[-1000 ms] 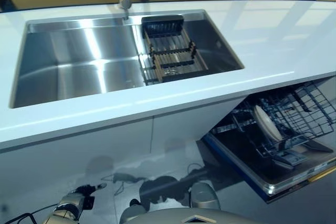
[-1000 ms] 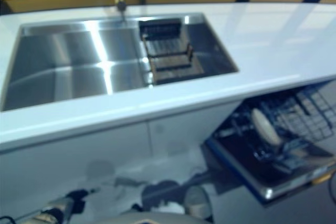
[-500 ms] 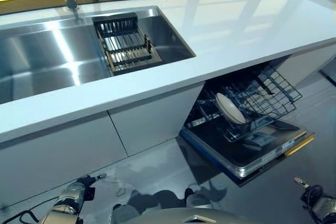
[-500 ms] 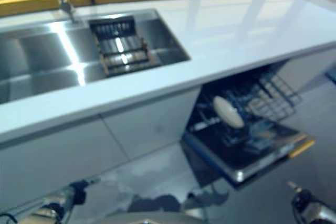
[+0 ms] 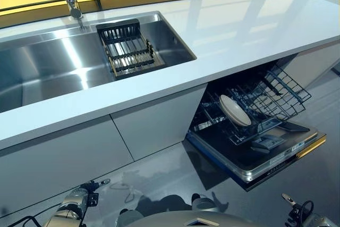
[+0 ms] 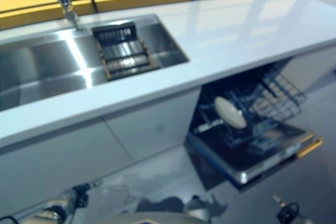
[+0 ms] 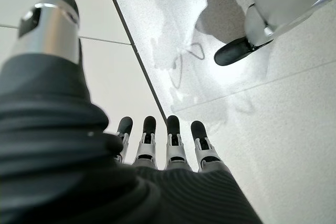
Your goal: Take plates into dishwasher
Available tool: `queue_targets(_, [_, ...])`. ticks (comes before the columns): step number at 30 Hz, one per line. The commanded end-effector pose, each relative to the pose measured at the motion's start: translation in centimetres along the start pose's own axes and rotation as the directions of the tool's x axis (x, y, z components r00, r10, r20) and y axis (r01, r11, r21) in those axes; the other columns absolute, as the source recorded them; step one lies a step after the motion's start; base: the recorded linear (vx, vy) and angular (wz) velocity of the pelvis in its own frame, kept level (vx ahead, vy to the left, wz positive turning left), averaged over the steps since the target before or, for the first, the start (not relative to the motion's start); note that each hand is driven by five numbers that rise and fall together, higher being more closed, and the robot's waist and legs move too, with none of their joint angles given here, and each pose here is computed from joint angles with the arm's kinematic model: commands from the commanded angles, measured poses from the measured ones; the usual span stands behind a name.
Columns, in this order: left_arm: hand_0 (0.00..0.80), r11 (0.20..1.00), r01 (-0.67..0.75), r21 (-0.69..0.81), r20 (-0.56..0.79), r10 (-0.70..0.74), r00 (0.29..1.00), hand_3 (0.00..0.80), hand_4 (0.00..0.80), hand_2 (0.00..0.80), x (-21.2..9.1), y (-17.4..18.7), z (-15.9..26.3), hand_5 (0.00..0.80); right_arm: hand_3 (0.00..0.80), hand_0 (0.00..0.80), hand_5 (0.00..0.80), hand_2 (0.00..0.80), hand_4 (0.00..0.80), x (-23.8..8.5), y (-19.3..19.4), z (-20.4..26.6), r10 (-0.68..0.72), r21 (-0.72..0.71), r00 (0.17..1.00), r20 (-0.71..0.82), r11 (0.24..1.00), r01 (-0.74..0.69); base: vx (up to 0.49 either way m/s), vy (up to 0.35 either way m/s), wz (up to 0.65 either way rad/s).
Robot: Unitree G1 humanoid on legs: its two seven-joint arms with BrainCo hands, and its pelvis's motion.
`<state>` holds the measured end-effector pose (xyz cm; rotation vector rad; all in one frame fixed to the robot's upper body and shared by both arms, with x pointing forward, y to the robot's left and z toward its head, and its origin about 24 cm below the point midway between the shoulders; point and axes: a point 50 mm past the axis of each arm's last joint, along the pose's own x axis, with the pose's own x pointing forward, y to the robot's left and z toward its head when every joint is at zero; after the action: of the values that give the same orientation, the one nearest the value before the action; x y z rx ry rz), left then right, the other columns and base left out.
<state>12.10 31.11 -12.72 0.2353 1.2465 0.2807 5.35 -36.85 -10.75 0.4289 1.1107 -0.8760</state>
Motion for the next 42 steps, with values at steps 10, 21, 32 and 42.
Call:
queue_targets(10, [0.000,0.974,0.016,-0.227,-0.070,-0.032,0.997,0.000,0.000,0.000,-0.1,-0.6,-3.7,0.000,0.000,0.000,0.000,0.000,0.000,0.5,3.5,-0.6,0.139,0.040,0.985,0.097,0.989,-0.144,-0.094,-0.120,0.16])
queue_targets(21, [0.000,0.965,0.115,-0.236,-0.028,-0.125,0.992,0.000,0.000,0.000,0.0,-2.5,-2.3,0.000,0.000,0.000,0.000,0.000,0.000,0.2,5.8,1.7,0.176,0.119,0.962,0.208,0.972,-0.204,-0.164,-0.059,0.29])
queue_targets(32, [0.000,0.967,0.041,-0.252,-0.032,-0.051,0.998,0.000,0.000,0.000,0.0,-0.9,-3.3,0.000,0.000,0.000,0.000,0.000,0.000,0.2,3.7,2.1,0.079,0.191,0.980,0.181,0.975,-0.114,-0.079,0.024,0.07])
queue_targets(42, [0.000,0.968,0.103,-0.231,-0.003,-0.106,0.994,0.000,0.000,0.000,0.0,-2.0,-2.6,0.000,0.000,0.000,0.000,0.000,0.000,0.2,0.6,0.9,0.010,0.194,0.992,0.123,0.980,-0.034,-0.004,0.056,-0.10])
